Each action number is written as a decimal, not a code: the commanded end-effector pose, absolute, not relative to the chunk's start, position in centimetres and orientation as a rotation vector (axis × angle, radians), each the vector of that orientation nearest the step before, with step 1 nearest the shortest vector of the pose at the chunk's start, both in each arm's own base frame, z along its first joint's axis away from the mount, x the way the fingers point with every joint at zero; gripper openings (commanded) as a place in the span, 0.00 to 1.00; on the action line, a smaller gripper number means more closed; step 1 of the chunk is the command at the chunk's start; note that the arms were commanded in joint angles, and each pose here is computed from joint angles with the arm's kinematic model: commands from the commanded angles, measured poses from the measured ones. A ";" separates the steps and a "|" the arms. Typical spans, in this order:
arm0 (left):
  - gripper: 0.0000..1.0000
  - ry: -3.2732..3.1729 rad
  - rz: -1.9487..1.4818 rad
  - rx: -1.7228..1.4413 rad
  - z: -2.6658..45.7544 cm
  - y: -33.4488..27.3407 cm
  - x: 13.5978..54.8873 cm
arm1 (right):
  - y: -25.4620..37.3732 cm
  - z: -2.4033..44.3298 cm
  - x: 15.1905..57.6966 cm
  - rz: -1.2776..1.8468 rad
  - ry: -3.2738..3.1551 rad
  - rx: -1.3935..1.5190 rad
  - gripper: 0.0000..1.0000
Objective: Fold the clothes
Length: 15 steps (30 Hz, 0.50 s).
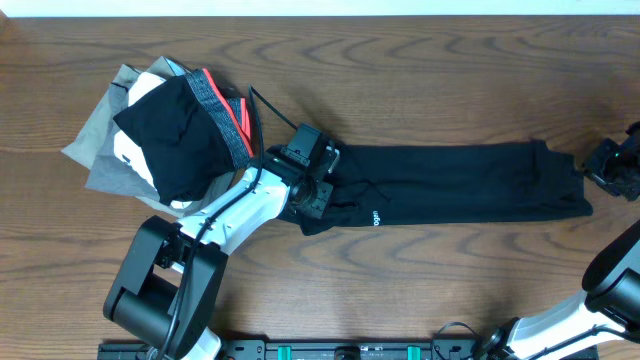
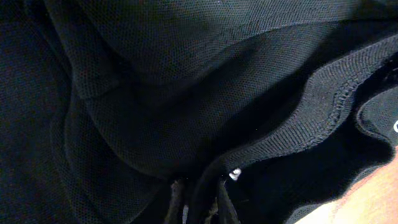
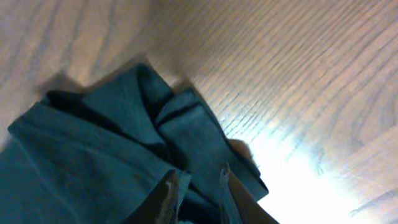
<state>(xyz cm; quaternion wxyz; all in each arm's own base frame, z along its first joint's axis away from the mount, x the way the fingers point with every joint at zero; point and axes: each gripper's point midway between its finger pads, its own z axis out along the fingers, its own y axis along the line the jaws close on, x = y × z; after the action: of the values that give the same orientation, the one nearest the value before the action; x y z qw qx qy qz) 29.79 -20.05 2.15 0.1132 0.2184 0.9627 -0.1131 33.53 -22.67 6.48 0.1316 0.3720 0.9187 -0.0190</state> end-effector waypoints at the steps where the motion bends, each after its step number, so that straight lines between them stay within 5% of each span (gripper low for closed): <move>1: 0.20 2.835 -0.316 0.633 1.8 -19.9 29.8 | -22.1 7.2 34.9 0.056 2.616 1.073 0.26; 8: 0.20 2.830 -0.318 0.632 1.9 -20.0 29.9 | -18.4 7.2 37.5 0.263 2.619 0.913 0.56; 15: 0.20 2.834 -0.321 0.621 1.9 -20.0 29.9 | -17.2 3.8 39.7 0.250 2.655 0.845 0.54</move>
<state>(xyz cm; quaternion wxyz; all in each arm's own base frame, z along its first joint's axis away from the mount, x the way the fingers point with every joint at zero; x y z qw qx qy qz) 29.87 -20.09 2.17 0.1150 0.2181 0.9625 -0.1137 39.40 -18.30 6.03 0.1926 0.3072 0.9290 0.0740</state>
